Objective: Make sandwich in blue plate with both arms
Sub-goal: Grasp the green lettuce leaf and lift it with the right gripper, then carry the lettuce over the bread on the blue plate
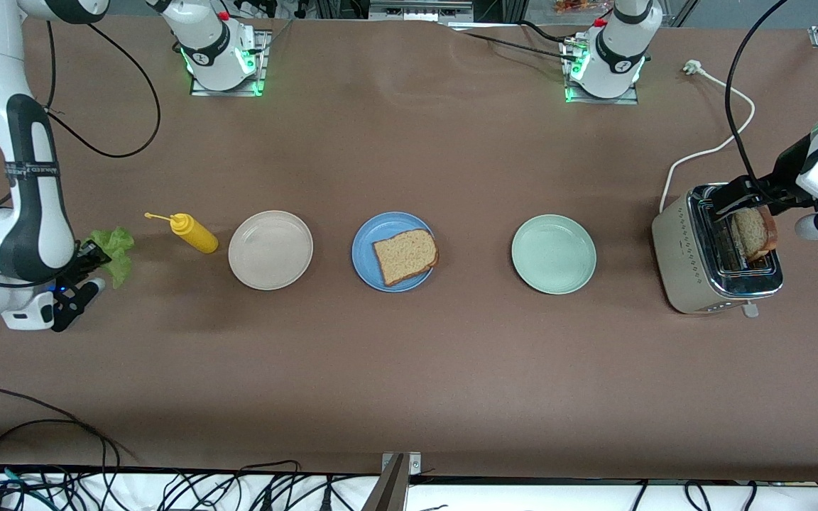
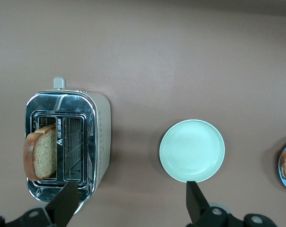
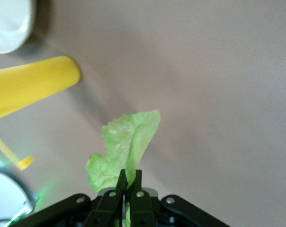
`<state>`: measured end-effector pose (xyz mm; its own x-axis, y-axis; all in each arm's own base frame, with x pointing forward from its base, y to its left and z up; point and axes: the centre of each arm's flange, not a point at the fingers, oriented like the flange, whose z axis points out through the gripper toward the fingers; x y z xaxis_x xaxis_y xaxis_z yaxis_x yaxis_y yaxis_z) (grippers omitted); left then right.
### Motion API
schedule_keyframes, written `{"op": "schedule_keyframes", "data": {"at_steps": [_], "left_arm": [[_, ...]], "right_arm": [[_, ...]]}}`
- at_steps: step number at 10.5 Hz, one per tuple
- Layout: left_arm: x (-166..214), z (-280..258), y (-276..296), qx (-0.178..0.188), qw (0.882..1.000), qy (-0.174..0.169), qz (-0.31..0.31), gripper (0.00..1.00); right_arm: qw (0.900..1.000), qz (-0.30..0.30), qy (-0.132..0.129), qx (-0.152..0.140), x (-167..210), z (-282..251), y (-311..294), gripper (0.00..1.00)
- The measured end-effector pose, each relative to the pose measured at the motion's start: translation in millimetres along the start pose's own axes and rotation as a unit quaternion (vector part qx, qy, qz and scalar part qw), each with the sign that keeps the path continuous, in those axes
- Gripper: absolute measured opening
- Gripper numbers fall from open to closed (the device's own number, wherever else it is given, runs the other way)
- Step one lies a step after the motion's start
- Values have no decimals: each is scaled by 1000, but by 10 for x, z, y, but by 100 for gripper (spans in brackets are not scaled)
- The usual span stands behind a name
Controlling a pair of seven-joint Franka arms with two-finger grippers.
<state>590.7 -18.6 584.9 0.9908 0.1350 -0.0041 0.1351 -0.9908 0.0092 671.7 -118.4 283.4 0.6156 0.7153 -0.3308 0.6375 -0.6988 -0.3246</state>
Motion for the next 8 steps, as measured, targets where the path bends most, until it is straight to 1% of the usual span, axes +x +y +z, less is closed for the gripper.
{"op": "schedule_keyframes", "data": {"at_steps": [2,4,5,6,7,8], "left_arm": [[1,-8,-6,0,1000,1,-1,100],[15,-62,-69,-1,1000,6,-6,100],[24,-79,-126,-1,1000,8,-11,100],[30,-85,-161,-1,1000,9,-14,100],[30,-89,-164,-1,1000,9,-14,100],[29,-91,-155,-1,1000,9,-14,100]], "right_arm": [[1000,-5,-14,12,-42,-441,-204,4],[999,-23,-30,26,-6,-854,-596,4],[998,-36,-35,24,74,-1031,-843,4],[998,-41,-38,14,177,-1198,-1110,4],[998,-42,-40,5,325,-1324,-1407,4],[999,-38,-36,4,527,-1382,-1702,4]]}}
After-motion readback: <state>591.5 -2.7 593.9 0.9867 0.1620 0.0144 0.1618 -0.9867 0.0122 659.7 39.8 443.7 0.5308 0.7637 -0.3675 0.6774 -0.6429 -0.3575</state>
